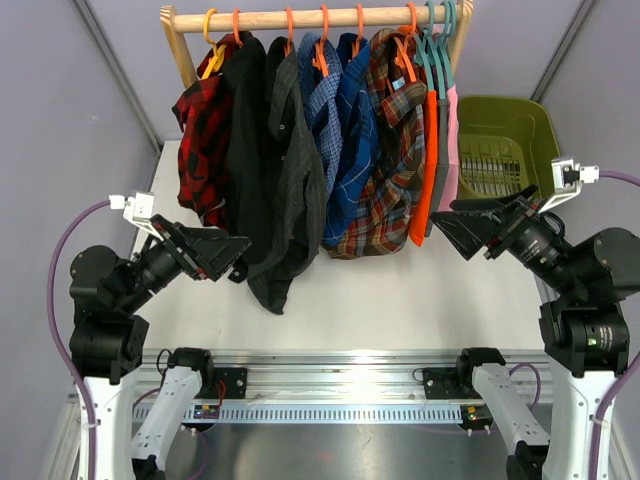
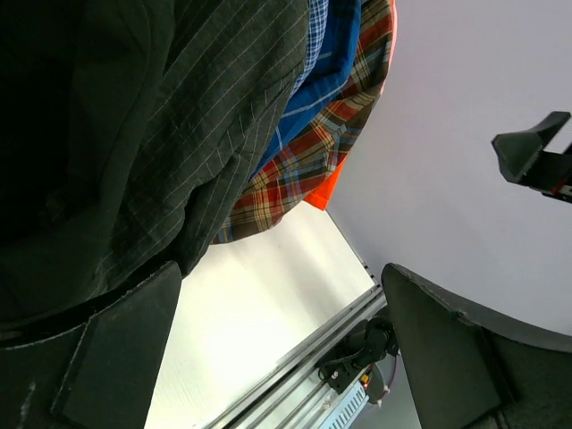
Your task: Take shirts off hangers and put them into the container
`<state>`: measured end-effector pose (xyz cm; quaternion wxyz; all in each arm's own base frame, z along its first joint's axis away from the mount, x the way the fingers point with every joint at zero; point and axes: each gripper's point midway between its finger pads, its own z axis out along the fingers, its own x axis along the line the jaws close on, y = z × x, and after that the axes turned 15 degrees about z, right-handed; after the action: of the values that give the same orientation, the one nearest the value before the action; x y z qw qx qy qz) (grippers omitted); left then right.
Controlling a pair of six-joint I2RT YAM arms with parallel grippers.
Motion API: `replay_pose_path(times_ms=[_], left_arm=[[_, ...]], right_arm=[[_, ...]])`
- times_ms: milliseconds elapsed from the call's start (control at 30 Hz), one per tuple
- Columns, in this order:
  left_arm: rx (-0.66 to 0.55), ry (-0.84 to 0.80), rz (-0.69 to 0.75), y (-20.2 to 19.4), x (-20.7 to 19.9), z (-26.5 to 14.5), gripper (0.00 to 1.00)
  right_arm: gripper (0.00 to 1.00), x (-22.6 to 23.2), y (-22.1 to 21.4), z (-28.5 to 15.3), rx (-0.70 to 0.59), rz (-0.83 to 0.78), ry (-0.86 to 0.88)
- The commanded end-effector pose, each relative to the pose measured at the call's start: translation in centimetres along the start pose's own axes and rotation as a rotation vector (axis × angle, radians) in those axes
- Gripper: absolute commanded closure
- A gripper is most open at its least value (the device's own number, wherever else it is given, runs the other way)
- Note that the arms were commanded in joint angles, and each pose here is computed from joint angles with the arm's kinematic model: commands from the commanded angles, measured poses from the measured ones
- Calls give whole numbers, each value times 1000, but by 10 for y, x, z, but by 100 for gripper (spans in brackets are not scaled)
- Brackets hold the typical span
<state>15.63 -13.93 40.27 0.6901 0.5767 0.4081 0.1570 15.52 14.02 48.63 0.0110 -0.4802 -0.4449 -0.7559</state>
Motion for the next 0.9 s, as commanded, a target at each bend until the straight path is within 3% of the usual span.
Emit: replay_pose_path(times_ms=[0,267,433,600,633,700,867], left_arm=[[-22,-143,41,5,-22,1,1],[-13,-155,26,-7,-19,1,1],[-5,-136,21,-15,-14,0,1],[10,-132,-5,-22,-8,5,1],[12,-133,-9,-22,-7,6,1],[13,-136,-11,-22,-7,7,1],[17,-98,14,-24,-4,3,1]], right_arm=[[1,4,13,10,-24,-87,56],[1,-45,76,53,-84,-156,-184],[2,-40,108,70,-88,-205,-231],[1,-52,87,102,12,-285,-360],[1,-34,83,108,11,-339,-352],[0,-53,58,129,114,-356,-425],[1,-65,60,147,31,-483,-628]])
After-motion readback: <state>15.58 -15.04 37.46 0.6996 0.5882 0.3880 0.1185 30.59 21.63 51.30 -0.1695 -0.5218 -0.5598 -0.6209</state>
